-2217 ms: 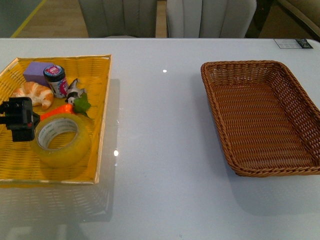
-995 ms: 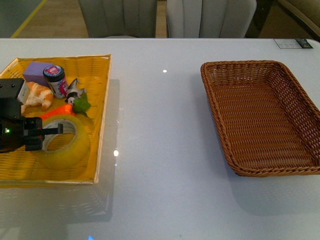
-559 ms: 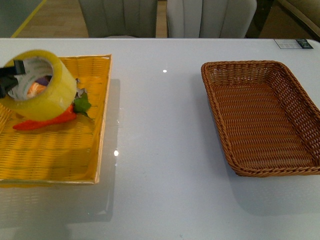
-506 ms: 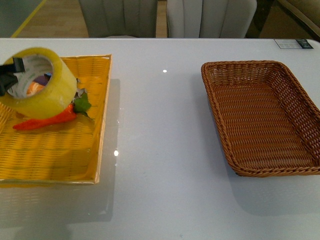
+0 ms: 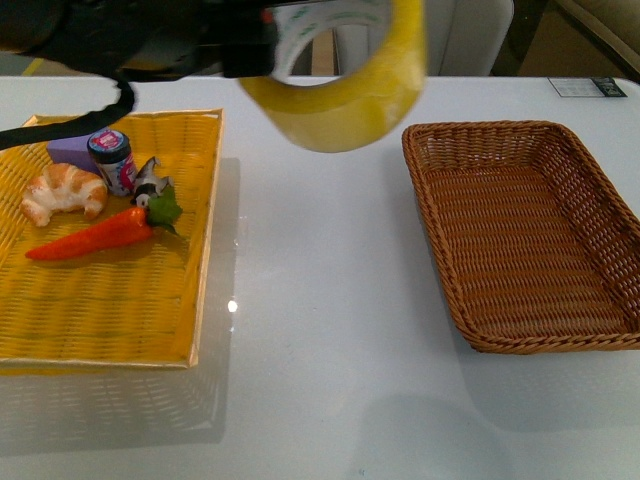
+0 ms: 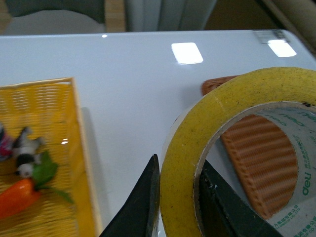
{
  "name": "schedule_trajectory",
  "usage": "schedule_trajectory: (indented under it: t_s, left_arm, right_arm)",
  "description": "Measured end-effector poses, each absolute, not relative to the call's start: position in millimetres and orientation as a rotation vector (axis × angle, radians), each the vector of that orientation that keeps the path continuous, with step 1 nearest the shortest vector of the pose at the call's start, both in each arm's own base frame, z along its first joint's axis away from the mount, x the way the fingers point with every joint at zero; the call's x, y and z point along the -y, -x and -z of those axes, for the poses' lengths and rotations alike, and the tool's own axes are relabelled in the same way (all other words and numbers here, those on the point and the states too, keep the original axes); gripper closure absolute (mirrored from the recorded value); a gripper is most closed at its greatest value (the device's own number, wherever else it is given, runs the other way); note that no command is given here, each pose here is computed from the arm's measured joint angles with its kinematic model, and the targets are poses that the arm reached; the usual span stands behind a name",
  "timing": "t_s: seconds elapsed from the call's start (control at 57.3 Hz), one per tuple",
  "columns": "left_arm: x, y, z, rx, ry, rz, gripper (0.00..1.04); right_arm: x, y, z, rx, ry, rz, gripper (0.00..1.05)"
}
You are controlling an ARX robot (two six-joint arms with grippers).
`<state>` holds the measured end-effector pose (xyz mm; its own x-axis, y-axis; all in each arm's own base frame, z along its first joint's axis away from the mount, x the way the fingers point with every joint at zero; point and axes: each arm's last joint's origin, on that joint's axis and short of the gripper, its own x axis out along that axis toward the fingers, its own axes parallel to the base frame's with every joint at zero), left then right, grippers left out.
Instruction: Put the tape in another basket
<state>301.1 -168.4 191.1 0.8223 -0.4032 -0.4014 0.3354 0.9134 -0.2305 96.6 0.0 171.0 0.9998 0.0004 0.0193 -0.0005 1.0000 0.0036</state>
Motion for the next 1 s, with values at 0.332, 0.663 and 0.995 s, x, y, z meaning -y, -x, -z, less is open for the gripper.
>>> schedule_trajectory:
  t_s: [0.332,0.663,0.995]
  left_arm:
    - [205.5,-285.7,-190.3,-0.495,0.175,0.497,0.9]
    - [206.9,-284.7,-189.7,-0.5,0.173,0.505,0.9]
    - [206.9,-284.5,-189.1,-0.506,0.172,0.509,0.9]
  right_arm:
    - [0.0,-96.6,-171.0,0.019,-0.004,0.0,0.09]
    - [-6.4,-127.8,-182.2,-0.407,-0.35,-0.021,0.09]
    - [-34.6,-193.8,-183.2,-0.393,-0.659,-0.431,0.09]
